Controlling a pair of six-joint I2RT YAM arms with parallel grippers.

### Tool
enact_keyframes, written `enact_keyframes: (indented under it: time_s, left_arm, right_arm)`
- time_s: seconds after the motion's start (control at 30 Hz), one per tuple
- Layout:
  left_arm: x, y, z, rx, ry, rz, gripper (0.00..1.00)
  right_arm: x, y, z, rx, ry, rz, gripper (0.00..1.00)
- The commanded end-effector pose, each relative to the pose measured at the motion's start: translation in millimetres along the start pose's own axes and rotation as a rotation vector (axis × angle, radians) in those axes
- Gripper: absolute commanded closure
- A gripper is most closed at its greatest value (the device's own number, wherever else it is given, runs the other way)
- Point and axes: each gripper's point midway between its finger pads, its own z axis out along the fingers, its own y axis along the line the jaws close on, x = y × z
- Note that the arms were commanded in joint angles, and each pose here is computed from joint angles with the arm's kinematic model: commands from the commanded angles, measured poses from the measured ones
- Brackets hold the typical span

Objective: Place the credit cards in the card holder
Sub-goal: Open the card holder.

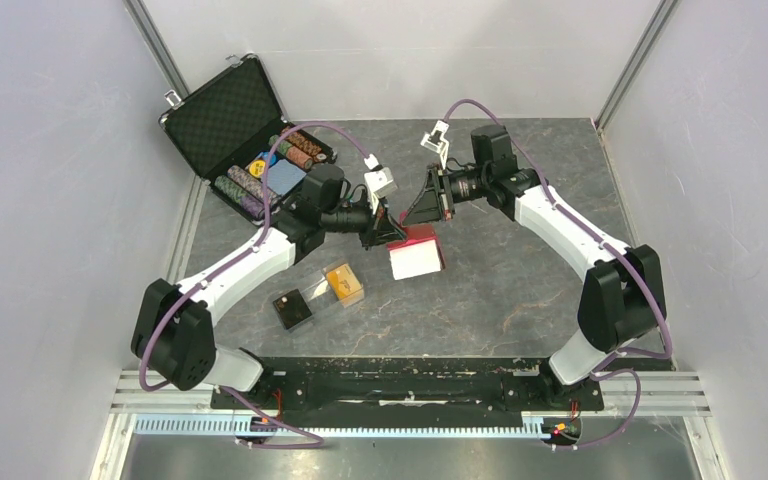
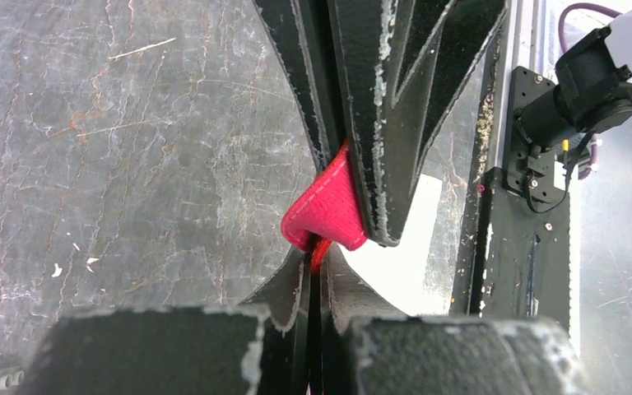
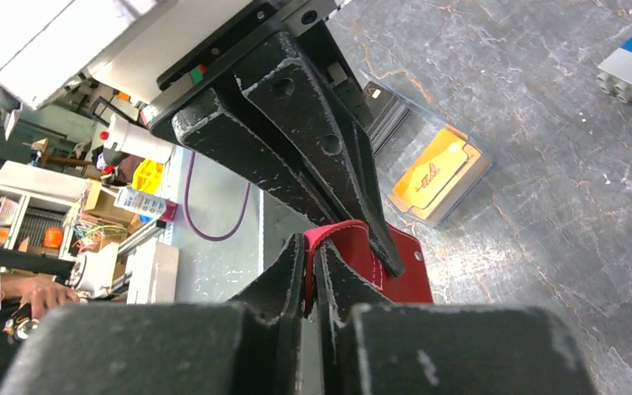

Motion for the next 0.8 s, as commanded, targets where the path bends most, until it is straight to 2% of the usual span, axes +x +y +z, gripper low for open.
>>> enact_keyframes:
  time_s: [0.0, 0.1, 0.2, 0.3, 0.63, 0.7, 0.77]
  left_arm:
    - [-9.3, -4.2, -5.8, -0.011, 0.001, -0.007, 0.98]
    - [-10.7, -6.7, -10.9, -0.011, 0.005, 0.002, 0.98]
    - [-13.7, -10.6, -16.7, 0.000, 0.008, 0.005, 0.98]
    - [-17.6, -15.8, -21.1, 0.027, 0.010, 0.000, 0.98]
    - [-31.4, -27.8, -24.7, 0.095, 0.005, -0.045, 0.98]
    - [-35.1, -28.4, -26.0, 0.091, -0.004, -0.042, 0.98]
    - [-38.6, -27.6, -27.3, 0.081, -0.016, -0.036, 0.98]
  right_arm:
    - [-22.5, -4.2, -8.1, 0.099, -0.047, -0.090, 0.84]
    - [-27.0, -11.2, -20.6, 0.188, -0.076, -0.124, 0.56]
    - [-28.7, -11.5, -34.8, 0.238, -0.101, -0.164, 0.34]
    - [-21.7, -7.0, -37.7, 0.220, -0.086, -0.186, 0.24]
    - [12.8, 0.9, -12.5, 0.115, 0.001, -0.159, 0.23]
    - [18.3, -4.7, -8.0, 0.119, 0.018, -0.171, 0.29]
    - [20.3, -10.6, -6.5, 0.135, 0.023, -0.162, 0.48]
